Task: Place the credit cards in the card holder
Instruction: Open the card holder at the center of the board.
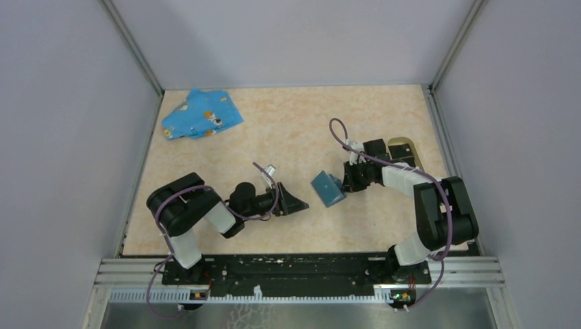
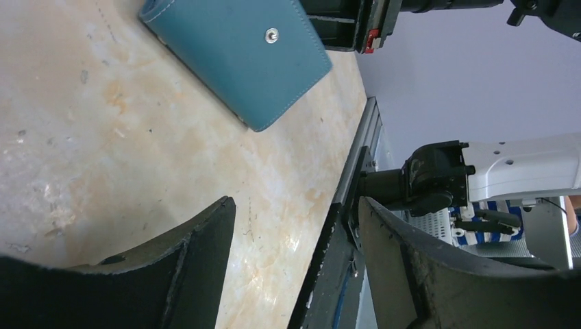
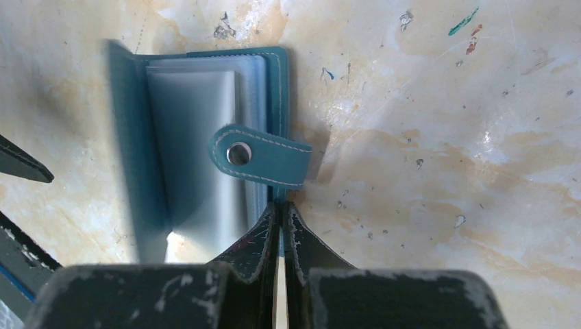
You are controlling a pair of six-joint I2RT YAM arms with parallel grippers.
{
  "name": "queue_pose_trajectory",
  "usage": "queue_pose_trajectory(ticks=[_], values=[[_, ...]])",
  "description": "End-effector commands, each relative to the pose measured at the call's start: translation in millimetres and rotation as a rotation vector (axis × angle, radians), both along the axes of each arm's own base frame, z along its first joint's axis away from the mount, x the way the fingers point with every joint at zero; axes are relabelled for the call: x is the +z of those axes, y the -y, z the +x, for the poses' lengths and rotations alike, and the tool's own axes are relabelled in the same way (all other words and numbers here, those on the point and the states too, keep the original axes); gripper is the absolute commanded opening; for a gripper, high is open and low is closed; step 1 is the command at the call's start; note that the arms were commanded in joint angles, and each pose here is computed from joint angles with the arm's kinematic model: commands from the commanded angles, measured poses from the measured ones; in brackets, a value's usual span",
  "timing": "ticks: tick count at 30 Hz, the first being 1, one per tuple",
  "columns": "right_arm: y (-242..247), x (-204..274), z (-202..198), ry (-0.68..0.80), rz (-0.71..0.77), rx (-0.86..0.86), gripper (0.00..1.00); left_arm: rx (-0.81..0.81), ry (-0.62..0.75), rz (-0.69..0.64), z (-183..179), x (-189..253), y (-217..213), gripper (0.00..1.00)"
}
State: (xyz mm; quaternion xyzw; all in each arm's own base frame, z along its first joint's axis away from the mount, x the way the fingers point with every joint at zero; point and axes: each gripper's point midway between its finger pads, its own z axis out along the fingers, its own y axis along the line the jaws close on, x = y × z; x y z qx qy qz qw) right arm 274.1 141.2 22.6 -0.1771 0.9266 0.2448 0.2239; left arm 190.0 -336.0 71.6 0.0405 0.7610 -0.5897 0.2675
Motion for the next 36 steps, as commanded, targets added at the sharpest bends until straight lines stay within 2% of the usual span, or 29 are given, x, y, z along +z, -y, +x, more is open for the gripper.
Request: queue_pose_trajectory(ticks=[1, 7, 12, 17, 21, 26, 30, 36], values=[[-12, 36, 16, 0.104, 0.077, 0.01, 0.0, 0.017, 0.065, -0.079, 8, 28, 8, 0.72], [-29, 86, 12, 0.251, 0.221, 0.044, 0.0, 0.025, 0.117, -0.086, 13, 48, 11, 0.74], [-31, 100, 8, 0.305, 0.25, 0.057, 0.0, 0.045, 0.157, -0.071, 19, 60, 12, 0.74], [-21, 82, 15, 0.263, 0.172, 0.014, 0.0, 0.029, 0.145, -0.051, 25, 58, 20, 0.73], [-2, 58, 24, 0.226, 0.049, -0.05, 0.0, 0.051, 0.102, -0.008, 32, 41, 22, 0.64], [16, 26, 30, 0.175, -0.078, -0.077, 0.0, 0.059, 0.064, 0.048, 36, 20, 24, 0.64], [3, 35, 26, 0.173, -0.001, -0.045, 0.0, 0.03, 0.073, 0.03, 36, 24, 31, 0.65], [-15, 76, 23, 0.304, 0.129, 0.02, 0.0, 0.01, 0.138, -0.028, 37, 51, 36, 0.67]])
